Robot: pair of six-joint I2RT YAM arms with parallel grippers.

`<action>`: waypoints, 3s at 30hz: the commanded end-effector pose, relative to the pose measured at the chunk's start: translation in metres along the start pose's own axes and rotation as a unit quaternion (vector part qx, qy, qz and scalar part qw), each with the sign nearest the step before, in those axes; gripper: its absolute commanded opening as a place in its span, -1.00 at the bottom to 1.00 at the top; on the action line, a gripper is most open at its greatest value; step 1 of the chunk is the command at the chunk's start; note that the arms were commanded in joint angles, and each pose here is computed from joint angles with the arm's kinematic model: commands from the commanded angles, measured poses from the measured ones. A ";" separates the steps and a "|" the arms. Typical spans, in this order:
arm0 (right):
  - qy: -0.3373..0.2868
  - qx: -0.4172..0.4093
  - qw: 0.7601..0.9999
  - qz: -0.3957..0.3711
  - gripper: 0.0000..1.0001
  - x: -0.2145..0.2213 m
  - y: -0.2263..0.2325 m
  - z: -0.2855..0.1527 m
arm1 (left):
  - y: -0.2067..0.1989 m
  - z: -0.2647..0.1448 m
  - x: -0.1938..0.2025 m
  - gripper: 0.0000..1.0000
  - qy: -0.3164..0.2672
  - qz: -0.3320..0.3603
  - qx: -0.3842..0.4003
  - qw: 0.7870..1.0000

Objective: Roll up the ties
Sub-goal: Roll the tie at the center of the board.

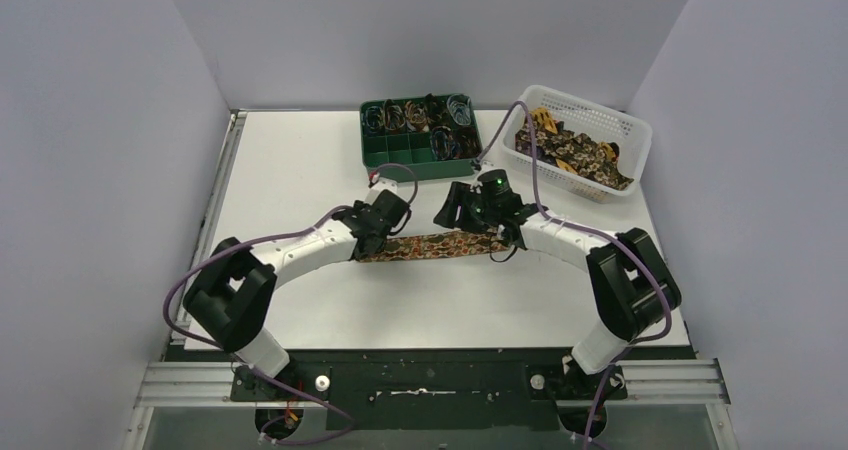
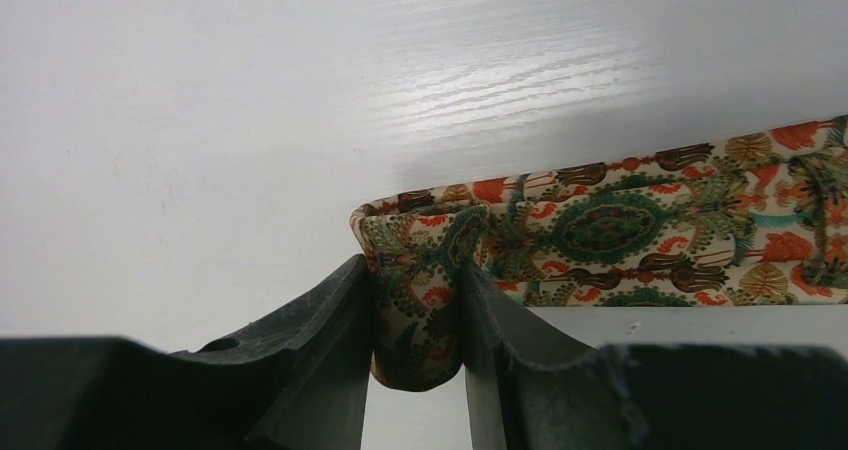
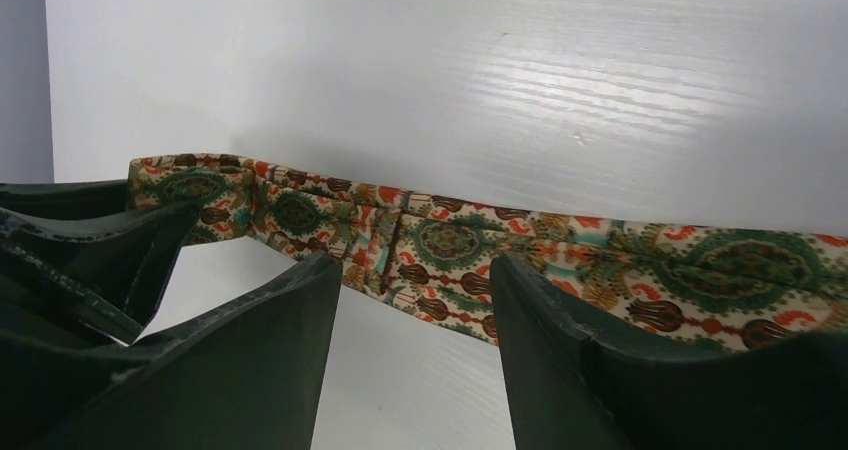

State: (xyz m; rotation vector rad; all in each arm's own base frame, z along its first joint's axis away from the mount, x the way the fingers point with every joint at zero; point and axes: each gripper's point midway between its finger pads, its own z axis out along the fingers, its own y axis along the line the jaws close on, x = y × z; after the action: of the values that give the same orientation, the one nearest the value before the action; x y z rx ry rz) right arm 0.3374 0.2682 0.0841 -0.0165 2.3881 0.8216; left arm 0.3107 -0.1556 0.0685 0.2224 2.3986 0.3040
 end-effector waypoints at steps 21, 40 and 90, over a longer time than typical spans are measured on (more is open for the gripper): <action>-0.034 -0.019 0.999 0.033 0.22 -0.020 -0.013 -0.017 | -0.095 -0.013 -0.031 0.15 -0.019 -0.010 0.122 0.992; -0.001 -0.088 0.996 -0.006 0.26 0.007 0.081 0.035 | 0.039 -0.031 -0.027 0.67 -0.111 -0.306 0.184 0.928; 0.082 0.027 0.995 -0.055 -0.09 0.060 0.065 0.071 | 0.014 -0.009 -0.001 0.55 -0.135 -0.373 0.347 0.850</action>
State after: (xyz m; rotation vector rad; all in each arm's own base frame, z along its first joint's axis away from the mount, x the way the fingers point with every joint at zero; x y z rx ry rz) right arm 0.3103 0.3781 0.0320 -0.1628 2.5573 0.8280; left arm 0.2992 -0.1321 0.0644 -0.3935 2.0943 -0.8104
